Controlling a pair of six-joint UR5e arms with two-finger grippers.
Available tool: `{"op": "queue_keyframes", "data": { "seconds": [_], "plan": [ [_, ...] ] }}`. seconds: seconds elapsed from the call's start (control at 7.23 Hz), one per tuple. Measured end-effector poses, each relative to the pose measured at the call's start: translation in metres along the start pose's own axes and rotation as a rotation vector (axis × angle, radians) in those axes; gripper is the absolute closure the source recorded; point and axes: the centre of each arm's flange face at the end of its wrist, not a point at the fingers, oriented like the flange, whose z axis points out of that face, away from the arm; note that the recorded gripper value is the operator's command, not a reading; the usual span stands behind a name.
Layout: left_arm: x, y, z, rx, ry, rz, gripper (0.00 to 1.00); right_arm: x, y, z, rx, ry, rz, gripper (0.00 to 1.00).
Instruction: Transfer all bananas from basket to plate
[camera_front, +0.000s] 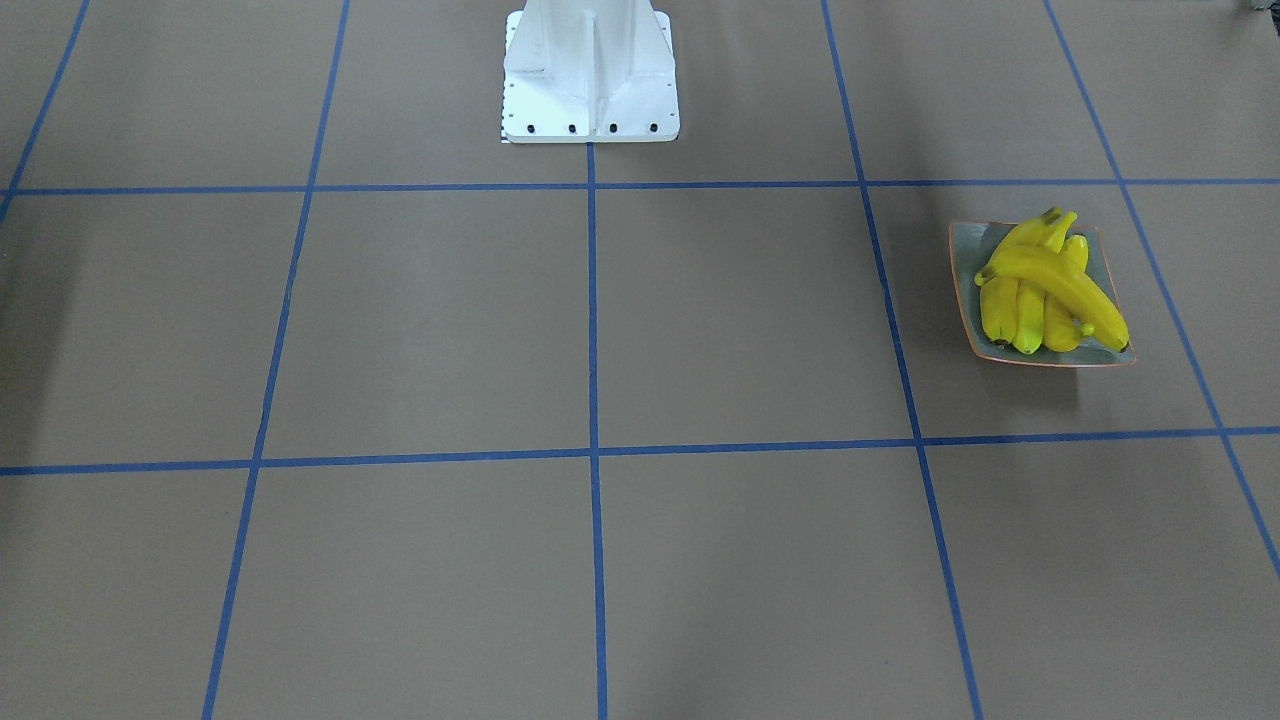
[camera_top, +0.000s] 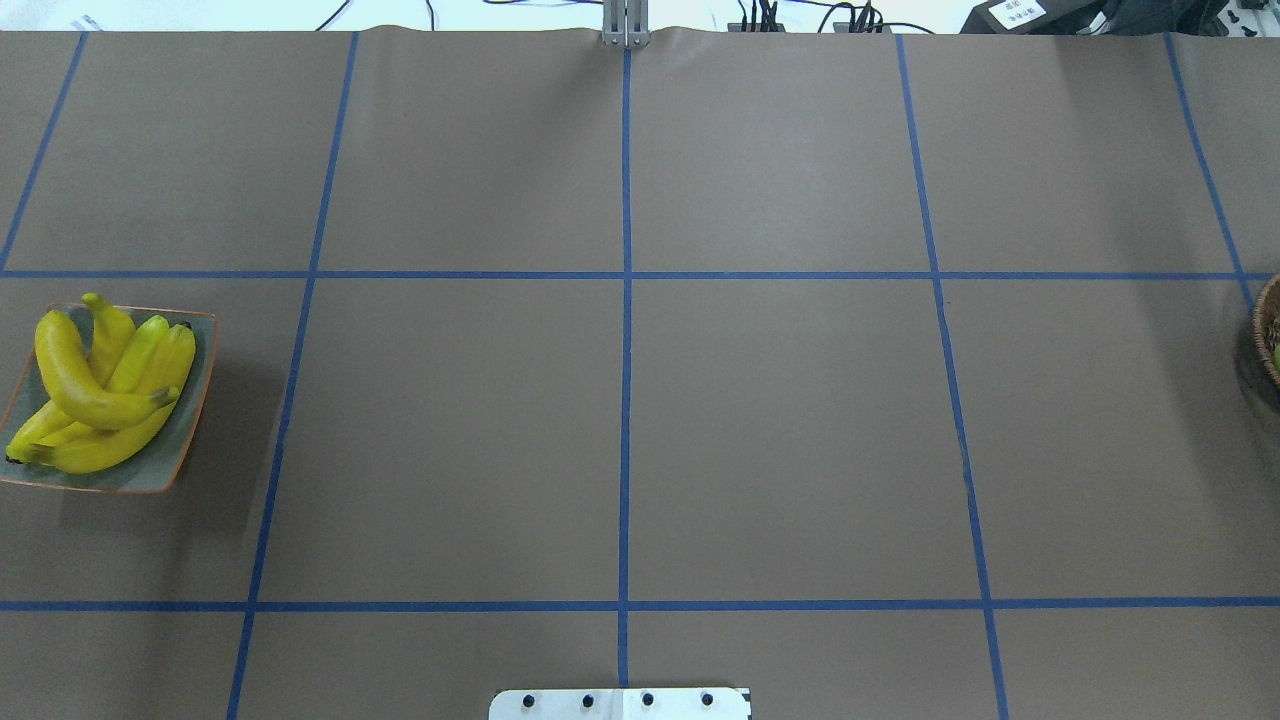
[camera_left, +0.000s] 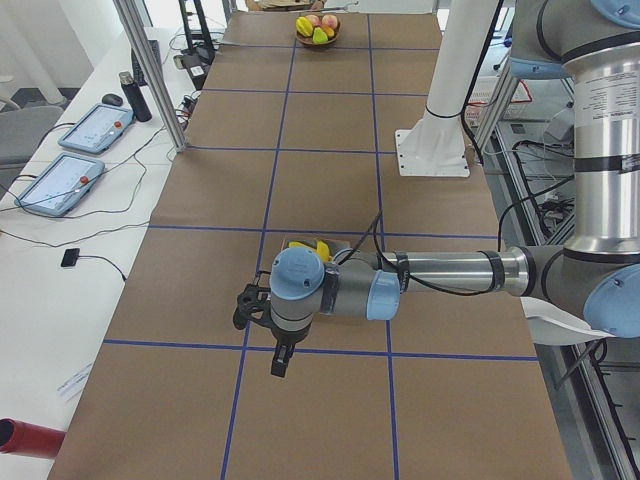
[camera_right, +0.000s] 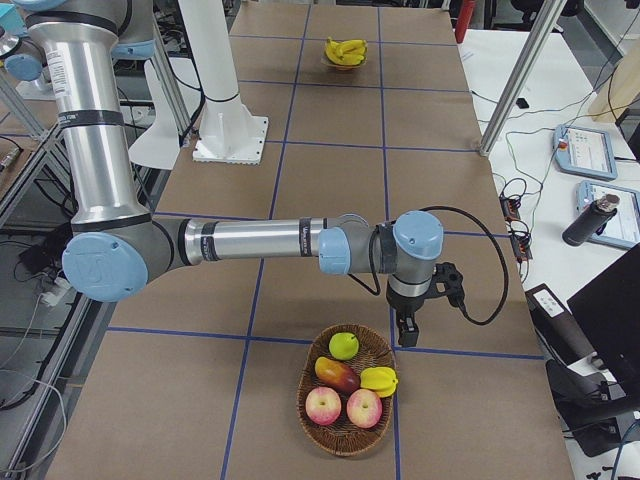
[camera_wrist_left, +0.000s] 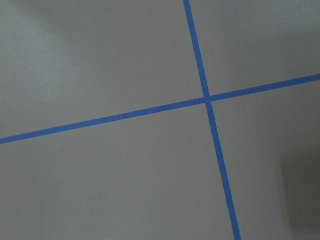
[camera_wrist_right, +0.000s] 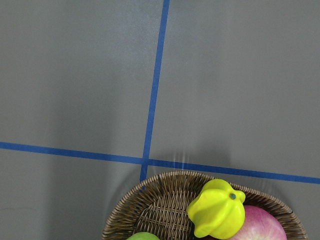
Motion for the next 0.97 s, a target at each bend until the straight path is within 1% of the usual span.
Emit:
{"op": "queue_keyframes", "data": {
  "seconds": [0.28, 0.69, 0.97],
  "plan": [
    [0.0008, 0.003, 0.0007, -0.002, 0.002, 0.002, 0.0, 0.0005, 0.0009, 0.0013, 0.0, 0.0, 0.0, 0.0],
    [-0.0034, 0.007, 0.0058, -0.016, 0.001, -0.009, 0.0, -0.0003, 0.0019, 0.0013, 0.037, -0.002, -0.021, 0.0],
    [-0.0061, 0.0108, 0.0097, -0.027, 0.004, -0.019, 0.0, 0.003, 0.0086, 0.0054, 0.059, 0.003, -0.044, 0.0]
  ]
}}
